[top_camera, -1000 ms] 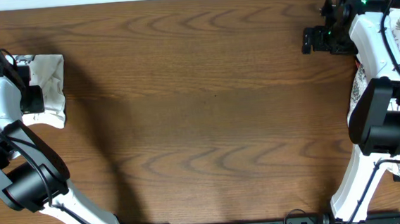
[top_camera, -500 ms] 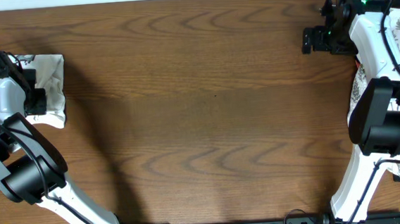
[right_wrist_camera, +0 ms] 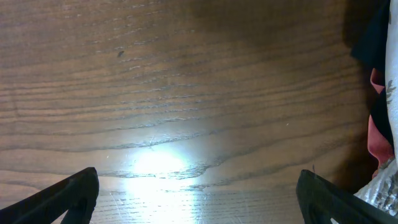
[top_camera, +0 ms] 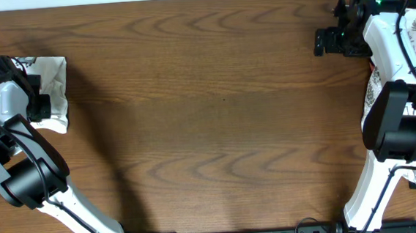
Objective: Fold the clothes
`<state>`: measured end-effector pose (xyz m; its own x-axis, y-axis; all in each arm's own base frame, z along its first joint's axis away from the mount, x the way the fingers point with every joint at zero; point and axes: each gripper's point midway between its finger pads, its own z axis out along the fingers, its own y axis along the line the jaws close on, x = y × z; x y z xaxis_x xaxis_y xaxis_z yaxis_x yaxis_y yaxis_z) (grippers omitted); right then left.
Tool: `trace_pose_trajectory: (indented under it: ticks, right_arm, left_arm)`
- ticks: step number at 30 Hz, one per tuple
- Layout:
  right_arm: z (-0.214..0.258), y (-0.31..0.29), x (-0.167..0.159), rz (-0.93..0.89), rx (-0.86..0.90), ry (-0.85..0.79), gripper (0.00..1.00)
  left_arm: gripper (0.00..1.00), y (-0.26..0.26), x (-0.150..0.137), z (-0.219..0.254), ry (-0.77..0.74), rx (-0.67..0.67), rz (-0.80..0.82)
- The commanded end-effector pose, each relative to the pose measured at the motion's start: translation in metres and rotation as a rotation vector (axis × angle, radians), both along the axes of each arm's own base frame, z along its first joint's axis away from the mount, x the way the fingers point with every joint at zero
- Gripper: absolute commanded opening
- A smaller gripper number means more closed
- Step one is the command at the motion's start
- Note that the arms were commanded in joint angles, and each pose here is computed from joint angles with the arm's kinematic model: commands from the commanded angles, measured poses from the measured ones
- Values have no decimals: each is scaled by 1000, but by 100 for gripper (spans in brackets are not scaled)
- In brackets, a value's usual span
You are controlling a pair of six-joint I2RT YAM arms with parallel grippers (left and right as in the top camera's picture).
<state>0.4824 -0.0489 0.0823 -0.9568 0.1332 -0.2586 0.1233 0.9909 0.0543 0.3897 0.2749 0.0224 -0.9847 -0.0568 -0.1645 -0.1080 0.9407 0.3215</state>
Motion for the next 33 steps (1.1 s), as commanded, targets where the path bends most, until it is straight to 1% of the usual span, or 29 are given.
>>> trace_pose_trajectory:
  ticks: [1, 7, 12, 15, 24, 29, 31, 33]
  right_arm:
    - [2, 0, -1, -10, -3, -3, 99]
    - [2, 0, -1, -10, -3, -3, 99]
    - [2, 0, -1, -10, -4, -2, 99]
    - [2, 0, -1, -10, -3, -3, 99]
    - [2, 0, -1, -10, -3, -3, 99]
    - [2, 0, -1, -10, -3, -3, 99]
    - [2, 0, -1, -10, -3, -3, 99]
    - [2, 0, -1, -10, -3, -3, 99]
  left_arm:
    - [6, -2, 5, 13, -25, 18, -4]
    - [6, -12, 20, 54, -106, 60, -29]
    - [6, -22, 27, 71, -138, 76, -54]
    - [6, -28, 27, 70, -128, 69, -65]
    - [6, -36, 15, 54, -65, 35, -70]
    - [7, -39, 8, 42, -37, 20, -70]
    - [15, -41, 6, 39, -33, 14, -71]
    - [16, -44, 8, 38, -41, -4, -78]
